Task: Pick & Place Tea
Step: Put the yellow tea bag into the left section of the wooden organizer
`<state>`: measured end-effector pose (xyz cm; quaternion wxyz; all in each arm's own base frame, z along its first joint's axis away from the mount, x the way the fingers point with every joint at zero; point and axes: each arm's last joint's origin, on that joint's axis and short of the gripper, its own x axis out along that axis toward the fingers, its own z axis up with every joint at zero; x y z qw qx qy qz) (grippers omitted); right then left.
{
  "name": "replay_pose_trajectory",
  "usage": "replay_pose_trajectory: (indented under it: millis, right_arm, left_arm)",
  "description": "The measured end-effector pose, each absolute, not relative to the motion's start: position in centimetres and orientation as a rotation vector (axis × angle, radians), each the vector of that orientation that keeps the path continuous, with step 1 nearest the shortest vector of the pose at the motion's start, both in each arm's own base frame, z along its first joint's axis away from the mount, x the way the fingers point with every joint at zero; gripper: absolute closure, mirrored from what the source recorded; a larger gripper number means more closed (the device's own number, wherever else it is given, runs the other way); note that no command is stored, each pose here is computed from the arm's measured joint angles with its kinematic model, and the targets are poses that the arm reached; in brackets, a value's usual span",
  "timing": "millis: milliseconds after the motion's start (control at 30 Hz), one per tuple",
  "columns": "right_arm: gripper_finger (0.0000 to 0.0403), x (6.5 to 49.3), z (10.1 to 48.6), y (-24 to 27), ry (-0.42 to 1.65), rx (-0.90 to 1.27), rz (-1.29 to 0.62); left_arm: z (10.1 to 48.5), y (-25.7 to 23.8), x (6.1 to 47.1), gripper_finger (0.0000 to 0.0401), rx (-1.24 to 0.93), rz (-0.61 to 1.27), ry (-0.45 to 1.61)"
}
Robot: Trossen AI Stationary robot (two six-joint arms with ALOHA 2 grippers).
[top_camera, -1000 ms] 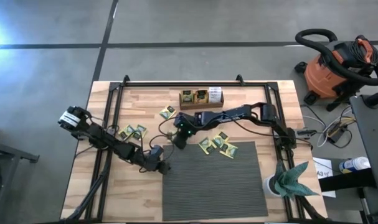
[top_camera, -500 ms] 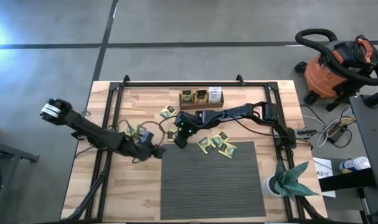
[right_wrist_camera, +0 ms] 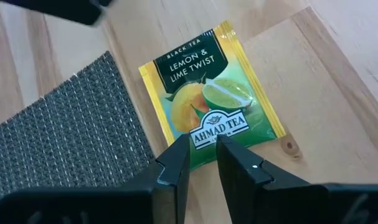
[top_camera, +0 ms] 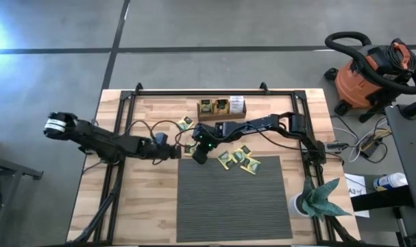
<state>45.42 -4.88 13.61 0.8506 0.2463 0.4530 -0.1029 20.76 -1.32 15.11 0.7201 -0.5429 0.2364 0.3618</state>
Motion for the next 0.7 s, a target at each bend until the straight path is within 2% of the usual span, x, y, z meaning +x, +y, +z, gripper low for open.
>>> replay_pose_trajectory:
  millis: [400,700]
  right_arm:
    - [0.0323,45.4,13.5,-4.9,0.957,0.515,-0.216]
    - [0.0323,45.3,13.3,-4.9,0.955,0.514,-0.218]
  left_arm:
    - [12.5,0.4,22.9,0.0275,-1.225,0.787,0.559]
    - [11.7,0.8,24.0,0.0275,-1.243,0.767,0.511]
